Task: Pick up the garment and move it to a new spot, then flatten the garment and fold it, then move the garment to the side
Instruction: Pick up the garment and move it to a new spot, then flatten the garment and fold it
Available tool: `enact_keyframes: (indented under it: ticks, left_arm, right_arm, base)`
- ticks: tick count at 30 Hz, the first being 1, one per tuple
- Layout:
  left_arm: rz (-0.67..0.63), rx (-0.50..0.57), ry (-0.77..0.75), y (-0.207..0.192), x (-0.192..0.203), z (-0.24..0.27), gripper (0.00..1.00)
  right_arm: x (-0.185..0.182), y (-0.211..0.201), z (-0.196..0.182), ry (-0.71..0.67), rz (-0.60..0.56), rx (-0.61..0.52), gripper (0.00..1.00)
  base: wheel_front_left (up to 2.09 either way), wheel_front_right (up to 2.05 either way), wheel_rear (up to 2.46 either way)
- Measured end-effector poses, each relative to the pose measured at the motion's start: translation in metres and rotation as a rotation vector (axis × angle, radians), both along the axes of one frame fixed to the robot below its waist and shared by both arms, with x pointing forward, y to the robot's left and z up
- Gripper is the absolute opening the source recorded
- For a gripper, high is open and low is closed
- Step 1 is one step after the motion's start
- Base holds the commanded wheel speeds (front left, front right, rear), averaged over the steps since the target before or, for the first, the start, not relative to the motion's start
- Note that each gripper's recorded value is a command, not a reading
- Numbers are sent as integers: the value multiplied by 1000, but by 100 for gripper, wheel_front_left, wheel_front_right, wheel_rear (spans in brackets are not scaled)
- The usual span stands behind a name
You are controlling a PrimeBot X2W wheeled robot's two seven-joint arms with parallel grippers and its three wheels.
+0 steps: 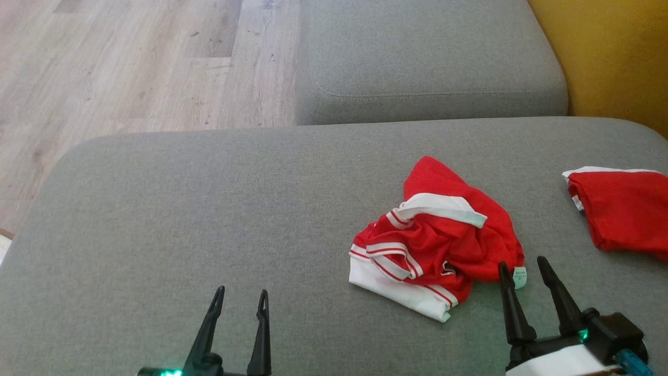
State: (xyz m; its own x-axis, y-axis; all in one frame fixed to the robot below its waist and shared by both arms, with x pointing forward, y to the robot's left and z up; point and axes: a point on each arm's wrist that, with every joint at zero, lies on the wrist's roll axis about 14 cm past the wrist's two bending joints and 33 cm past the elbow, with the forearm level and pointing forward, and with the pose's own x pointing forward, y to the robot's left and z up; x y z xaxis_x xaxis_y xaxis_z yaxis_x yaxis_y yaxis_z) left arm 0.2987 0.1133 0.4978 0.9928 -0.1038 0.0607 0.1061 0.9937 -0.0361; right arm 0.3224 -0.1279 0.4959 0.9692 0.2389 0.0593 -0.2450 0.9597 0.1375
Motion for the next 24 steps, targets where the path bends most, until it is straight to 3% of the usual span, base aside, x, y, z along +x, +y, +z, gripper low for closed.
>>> enact_keyframes:
  ticks: [16,24]
  left_arm:
    - [-67,-7,91,-18,4,-26,100]
    - [-174,-26,120,-50,28,-31,100]
  right_arm:
    - [2,-6,-13,43,-15,-3,100]
    - [5,-21,-26,87,-36,-36,100]
  base:
    - [0,0,0]
    - [0,0,0]
